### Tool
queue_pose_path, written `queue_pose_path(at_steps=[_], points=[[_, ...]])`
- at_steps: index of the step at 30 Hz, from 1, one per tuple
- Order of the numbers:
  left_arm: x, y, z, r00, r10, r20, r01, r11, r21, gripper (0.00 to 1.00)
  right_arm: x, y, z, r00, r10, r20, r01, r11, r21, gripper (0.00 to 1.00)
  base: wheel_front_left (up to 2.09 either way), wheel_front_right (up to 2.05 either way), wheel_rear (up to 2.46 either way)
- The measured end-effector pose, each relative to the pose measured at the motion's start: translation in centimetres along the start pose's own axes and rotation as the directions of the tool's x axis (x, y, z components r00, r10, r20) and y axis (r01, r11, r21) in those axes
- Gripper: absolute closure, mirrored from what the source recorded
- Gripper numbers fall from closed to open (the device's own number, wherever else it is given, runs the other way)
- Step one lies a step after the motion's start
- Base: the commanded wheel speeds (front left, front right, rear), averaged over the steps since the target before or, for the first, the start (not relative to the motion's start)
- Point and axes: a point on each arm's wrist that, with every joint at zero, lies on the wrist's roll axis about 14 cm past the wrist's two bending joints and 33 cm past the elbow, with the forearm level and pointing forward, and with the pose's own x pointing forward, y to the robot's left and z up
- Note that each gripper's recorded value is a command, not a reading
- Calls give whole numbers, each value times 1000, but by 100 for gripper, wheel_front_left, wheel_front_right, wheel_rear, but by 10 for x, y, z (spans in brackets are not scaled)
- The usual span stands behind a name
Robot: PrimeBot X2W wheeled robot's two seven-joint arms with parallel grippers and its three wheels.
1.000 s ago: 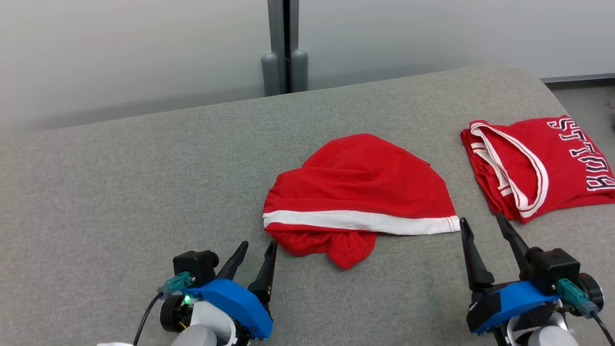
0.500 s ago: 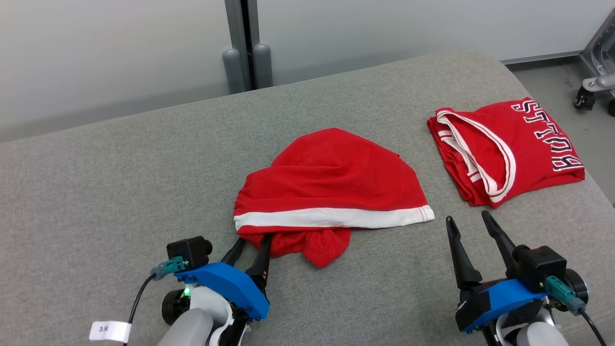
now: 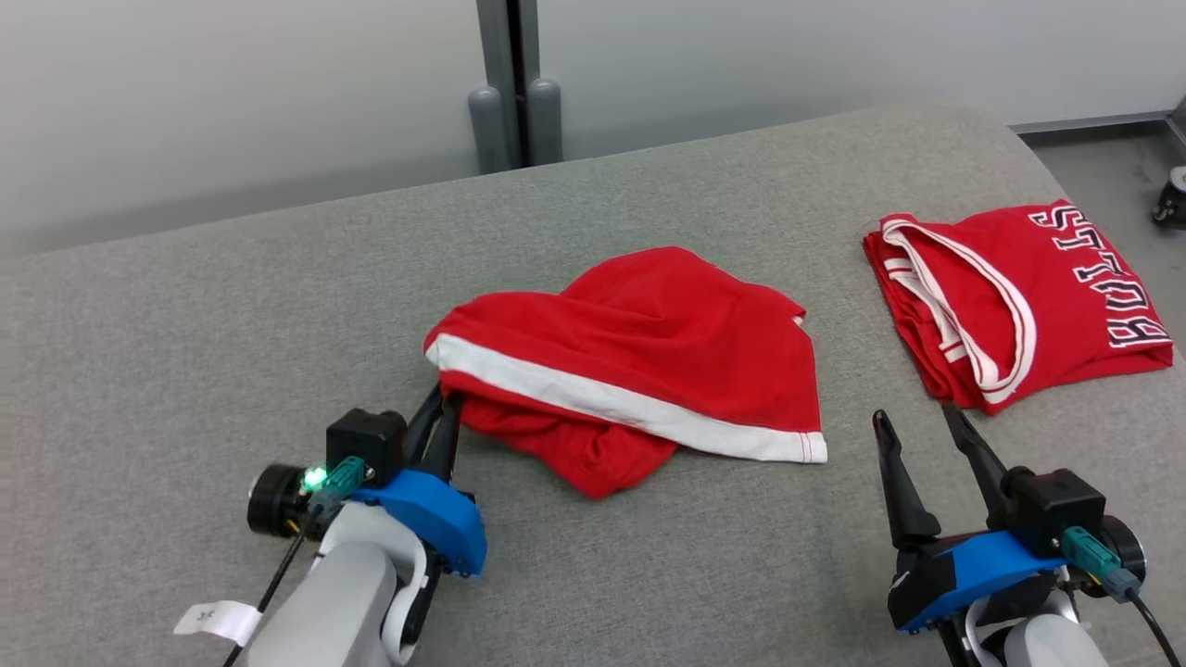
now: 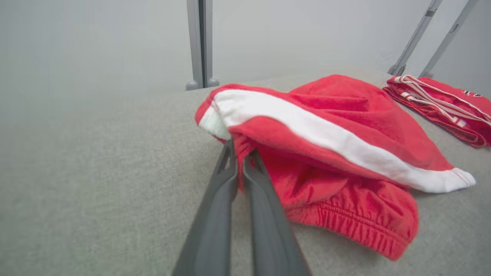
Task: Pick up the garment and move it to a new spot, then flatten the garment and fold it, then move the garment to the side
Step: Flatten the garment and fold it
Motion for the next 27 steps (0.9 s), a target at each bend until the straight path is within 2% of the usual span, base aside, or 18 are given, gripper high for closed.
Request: queue_pose_path(at_steps=[2,4,7,11,18,19,20,21,22,27], points=[[-2,3,28,996,-13,84,1,991,133,100,4,5,1,1000,15,4,-15,1000,1,0,0,0,0],[-8,-1,53,985,-56,161,9,960,280,100,7,11,2,999,33,6,-33,999,4,0,0,0,0],[-28,-8,36,986,-116,122,55,908,416,100,12,21,2,998,61,9,-61,998,9,0,0,0,0],[-56,-6,-9,994,-110,10,95,896,434,100,17,31,3,996,87,13,-88,996,16,0,0,0,0],[-85,-1,-42,995,-70,-70,94,897,432,100,24,43,4,992,122,13,-123,992,13,0,0,0,0],[-88,0,-45,995,-65,-77,92,895,436,91,25,46,5,992,129,13,-129,992,13,0,0,0,0],[-90,1,-48,995,-60,-86,91,897,434,77,26,47,5,991,133,14,-133,991,13,0,0,0,0],[-94,2,-53,993,-56,-99,93,898,430,54,27,49,5,990,138,15,-139,990,13,0,0,0,0],[-96,2,-57,992,-56,-113,99,901,421,0,28,51,6,990,143,16,-143,990,13,0,0,0,0],[-103,-7,-66,985,-96,-146,140,934,330,0,29,55,7,988,154,17,-155,988,13,0,0,0,0]])
